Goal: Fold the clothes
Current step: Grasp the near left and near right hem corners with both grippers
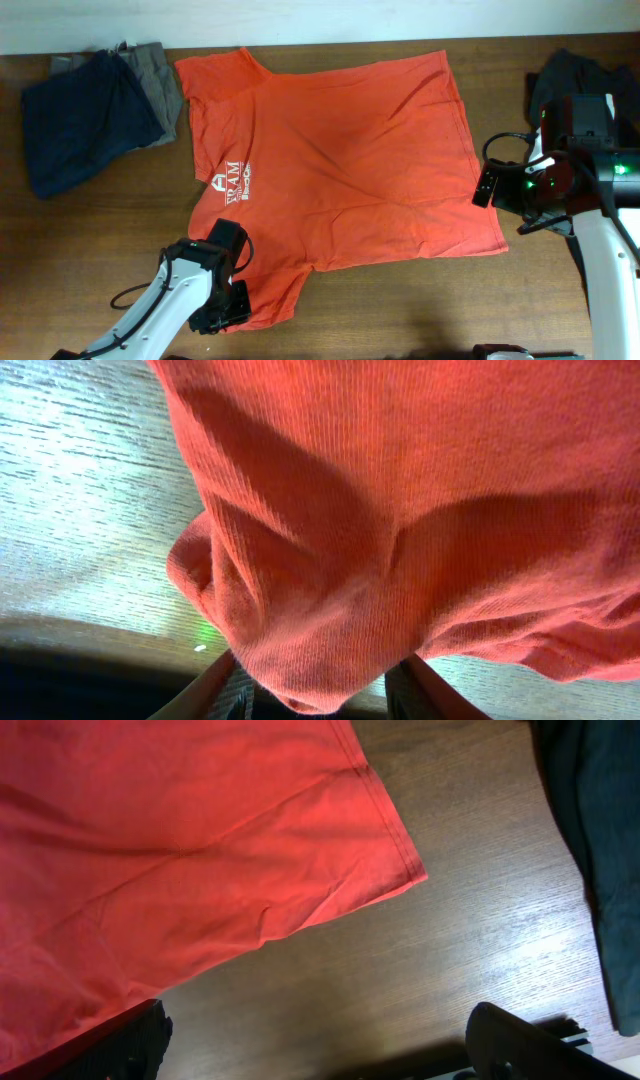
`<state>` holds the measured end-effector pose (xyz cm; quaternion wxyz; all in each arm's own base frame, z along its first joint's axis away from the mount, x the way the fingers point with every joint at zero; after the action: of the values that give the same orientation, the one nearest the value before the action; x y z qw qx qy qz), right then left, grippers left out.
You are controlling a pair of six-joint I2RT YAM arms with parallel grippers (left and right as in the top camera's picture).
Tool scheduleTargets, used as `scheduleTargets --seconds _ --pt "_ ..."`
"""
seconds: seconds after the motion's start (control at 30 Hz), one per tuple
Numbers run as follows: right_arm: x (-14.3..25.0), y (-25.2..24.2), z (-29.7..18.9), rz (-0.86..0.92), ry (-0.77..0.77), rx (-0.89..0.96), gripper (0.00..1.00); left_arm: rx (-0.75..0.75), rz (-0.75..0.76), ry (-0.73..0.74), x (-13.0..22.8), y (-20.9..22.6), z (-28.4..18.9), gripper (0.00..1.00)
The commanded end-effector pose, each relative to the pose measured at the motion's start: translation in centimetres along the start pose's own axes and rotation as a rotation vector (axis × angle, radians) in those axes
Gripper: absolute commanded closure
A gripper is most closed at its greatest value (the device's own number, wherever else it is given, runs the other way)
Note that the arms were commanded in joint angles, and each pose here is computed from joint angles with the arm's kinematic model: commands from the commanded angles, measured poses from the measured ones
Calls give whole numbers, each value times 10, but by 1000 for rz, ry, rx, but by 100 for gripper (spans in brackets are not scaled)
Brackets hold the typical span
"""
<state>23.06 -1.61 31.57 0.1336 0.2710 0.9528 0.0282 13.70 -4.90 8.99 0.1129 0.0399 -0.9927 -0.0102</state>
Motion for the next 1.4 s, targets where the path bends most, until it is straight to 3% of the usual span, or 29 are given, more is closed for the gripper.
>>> scheduleTargets --seconds 0.0,0.03,0.07,0.23,0.47,0.7,0.9,1.13,1.2,1.37 --pt "-3 -1 -3 -4 -25 3 1 34 13 38 5 -3 2 86" --pt "-4 0 -2 -3 -25 3 1 49 12 48 6 -4 2 96" --pt "-5 0 -1 -4 -27 2 1 58 12 55 7 -5 2 99" --pt "-17 4 15 -3 -45 14 1 60 11 66 9 -5 2 99" --pt "-29 9 61 9 74 89 1 62 11 62 8 -5 2 99" --pt "-31 -6 105 242 186 220 1 67 12 49 6 -6 2 99" --pt "-6 -60 154 457 311 270 1 77 15 26 2 -7 2 99" --pt "4 -67 185 429 300 210 0 80 16 17 0 -8 2 99" --pt "2 -67 190 406 279 197 14 82 16 13 0 -8 2 99" --pt "14 -71 209 503 262 200 14 85 17 6 -1 -9 2 99"
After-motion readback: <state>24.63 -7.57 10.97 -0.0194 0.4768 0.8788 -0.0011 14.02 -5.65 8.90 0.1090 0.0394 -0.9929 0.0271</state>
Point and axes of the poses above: each gripper's point midway between its finger pads, its own z axis out along the fingers, its own y axis along the line the jaws close on, x = y × z, the point moved 8 cm from there along -z, back along the fingers, and after that the axes turned 9 degrees about z, right-handed, at the moved point
